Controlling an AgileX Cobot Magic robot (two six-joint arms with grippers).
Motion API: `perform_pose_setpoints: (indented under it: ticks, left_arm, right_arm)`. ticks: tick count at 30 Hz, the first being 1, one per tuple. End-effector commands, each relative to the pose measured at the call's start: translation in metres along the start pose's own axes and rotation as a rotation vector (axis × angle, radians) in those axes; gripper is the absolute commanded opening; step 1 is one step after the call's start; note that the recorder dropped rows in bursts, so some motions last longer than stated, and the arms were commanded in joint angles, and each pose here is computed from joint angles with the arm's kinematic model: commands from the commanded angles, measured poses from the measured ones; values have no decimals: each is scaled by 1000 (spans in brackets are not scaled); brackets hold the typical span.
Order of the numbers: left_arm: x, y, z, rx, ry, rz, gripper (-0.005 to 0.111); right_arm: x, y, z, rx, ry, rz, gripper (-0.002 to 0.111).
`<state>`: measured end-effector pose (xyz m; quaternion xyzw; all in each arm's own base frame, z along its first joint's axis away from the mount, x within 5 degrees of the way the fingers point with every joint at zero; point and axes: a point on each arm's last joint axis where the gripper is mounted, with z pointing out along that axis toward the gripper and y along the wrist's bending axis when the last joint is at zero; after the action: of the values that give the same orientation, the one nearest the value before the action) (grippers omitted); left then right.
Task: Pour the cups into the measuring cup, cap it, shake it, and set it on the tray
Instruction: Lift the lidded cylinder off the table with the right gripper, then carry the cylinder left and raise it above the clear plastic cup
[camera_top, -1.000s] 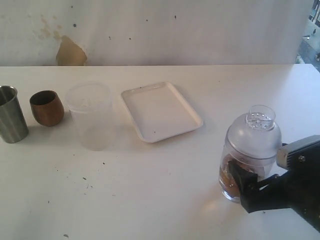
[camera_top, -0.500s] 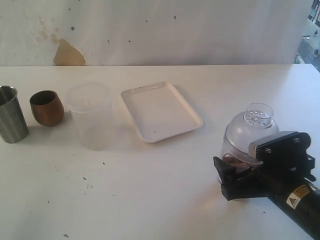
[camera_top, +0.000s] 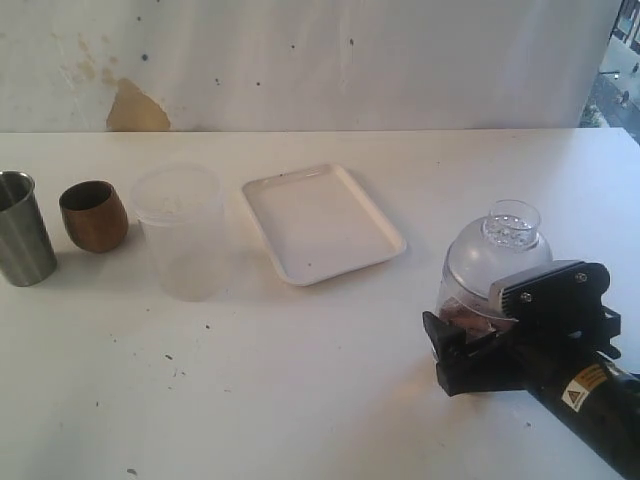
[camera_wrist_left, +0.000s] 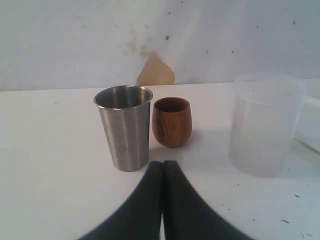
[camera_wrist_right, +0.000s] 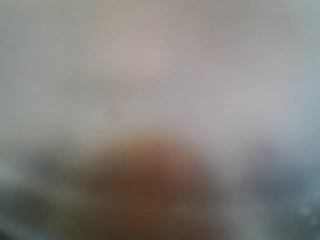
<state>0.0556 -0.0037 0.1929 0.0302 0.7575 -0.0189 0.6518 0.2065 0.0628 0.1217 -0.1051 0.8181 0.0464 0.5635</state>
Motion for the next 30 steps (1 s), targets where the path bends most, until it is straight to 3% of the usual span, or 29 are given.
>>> perform_pose_setpoints:
  ticks: [1,3,5,6,11,14,15,17,19,20,21,23,25,27,28,29,30]
  left_arm:
    - [1,0,0,0,-4,1,0]
    - [1,0,0,0,-4,1,0]
    - [1,0,0,0,-4,1,0]
    - [1,0,0,0,-4,1,0]
    - [1,0,0,0,-4,1,0]
    - [1,0,0,0,-4,1,0]
    - [1,0,0,0,-4,1,0]
    - [1,0,0,0,-4,1,0]
    - [1,0,0,0,-4,1,0]
    - [1,0,0,0,-4,1,0]
    - [1,0,0,0,-4,1,0]
    - [1,0,0,0,-4,1,0]
    - [1,0,0,0,-4,1,0]
    - [1,0,0,0,-4,1,0]
    - [1,0,0,0,-4,1,0]
    - [1,0,0,0,-4,1,0]
    - [1,0,0,0,-4,1,0]
  right_arm:
    - [-1,-4,1,42,-8,49,99]
    - [-1,-4,1,44,-6,45,82]
    - [-1,-3,1,29,-5,44,35]
    - [0,-3,1,29,0,49,0]
    - [-2,-4,1,40,-18,84,2]
    - [-15,-5,0,42,-159,132,2]
    - [-21,-2,0,4,-195,177,2]
    - [-37,18,4,-198,-233,55,0]
    - [-47,27,10,-272,-185,-51,0]
    - [-55,20,13,-195,-154,-15,0]
    - [-67,1,17,-5,-149,39,0]
    - [-77,-19,18,154,-172,104,0]
    - [-83,-14,21,73,-118,97,0]
    - [-90,19,18,-179,-35,-94,0]
    - [-94,29,16,-222,-37,-141,0]
    - [-98,29,15,-192,-64,-144,0]
    - [-103,18,17,-81,-108,-82,0]
